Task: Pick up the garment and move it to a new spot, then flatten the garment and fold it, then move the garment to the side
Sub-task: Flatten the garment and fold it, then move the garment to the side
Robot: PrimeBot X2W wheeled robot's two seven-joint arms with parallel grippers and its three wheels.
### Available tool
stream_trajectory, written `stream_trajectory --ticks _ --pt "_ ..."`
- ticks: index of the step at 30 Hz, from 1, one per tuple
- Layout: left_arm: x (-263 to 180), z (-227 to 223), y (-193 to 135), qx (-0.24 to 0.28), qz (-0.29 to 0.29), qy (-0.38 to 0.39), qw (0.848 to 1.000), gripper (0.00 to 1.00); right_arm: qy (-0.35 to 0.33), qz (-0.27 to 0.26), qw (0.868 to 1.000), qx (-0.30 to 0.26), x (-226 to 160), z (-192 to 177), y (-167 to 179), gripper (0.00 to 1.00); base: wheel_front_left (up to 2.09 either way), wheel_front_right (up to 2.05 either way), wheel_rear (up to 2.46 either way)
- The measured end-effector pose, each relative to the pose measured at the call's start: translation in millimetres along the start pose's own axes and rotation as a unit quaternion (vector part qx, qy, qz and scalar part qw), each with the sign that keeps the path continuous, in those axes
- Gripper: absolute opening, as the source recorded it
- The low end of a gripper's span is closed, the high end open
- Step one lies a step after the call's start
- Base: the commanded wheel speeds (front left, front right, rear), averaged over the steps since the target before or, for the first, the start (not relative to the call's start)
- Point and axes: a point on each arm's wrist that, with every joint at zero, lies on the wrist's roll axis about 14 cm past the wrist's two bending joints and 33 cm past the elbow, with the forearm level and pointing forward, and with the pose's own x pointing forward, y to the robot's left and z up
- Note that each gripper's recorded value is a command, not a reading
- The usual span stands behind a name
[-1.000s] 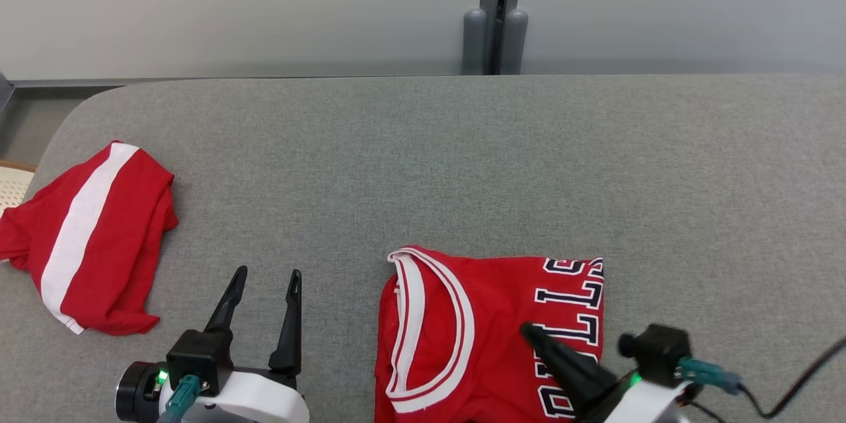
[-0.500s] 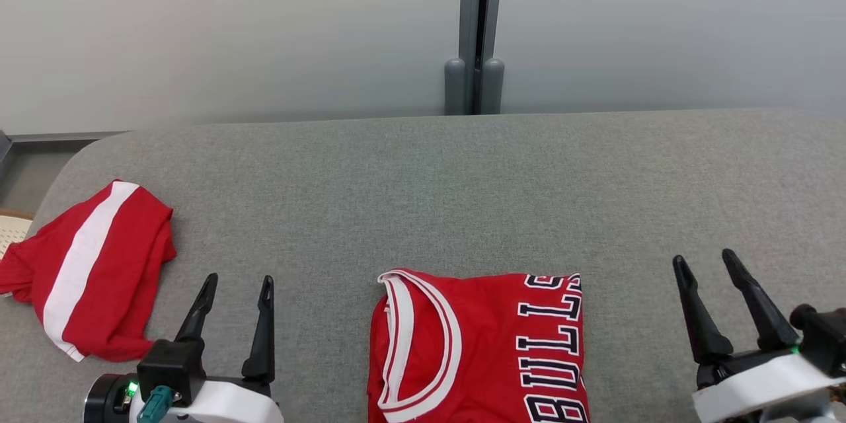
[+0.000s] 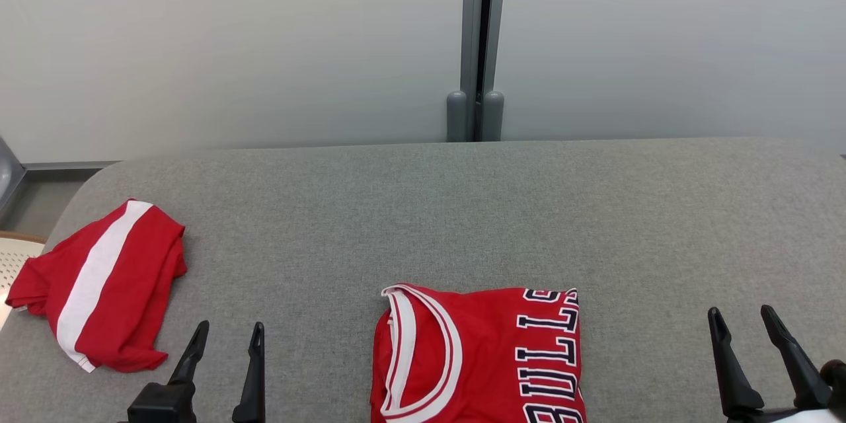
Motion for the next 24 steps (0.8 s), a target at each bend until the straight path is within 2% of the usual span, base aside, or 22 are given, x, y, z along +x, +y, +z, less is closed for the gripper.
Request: stream_trajectory --ticks 12,24 --pt "-16 0 6 -0.008 0.001 0.006 1.000 1.00 0.007 -0.003 1.000 0.003 -21 -2 6 1.00 0.00 0.00 0.00" --pt "-17 2 18 -0.024 0.011 -0.006 1.000 1.00 0.011 0.000 1.000 0.001 -25 -3 9 1.00 0.00 0.00 0.00"
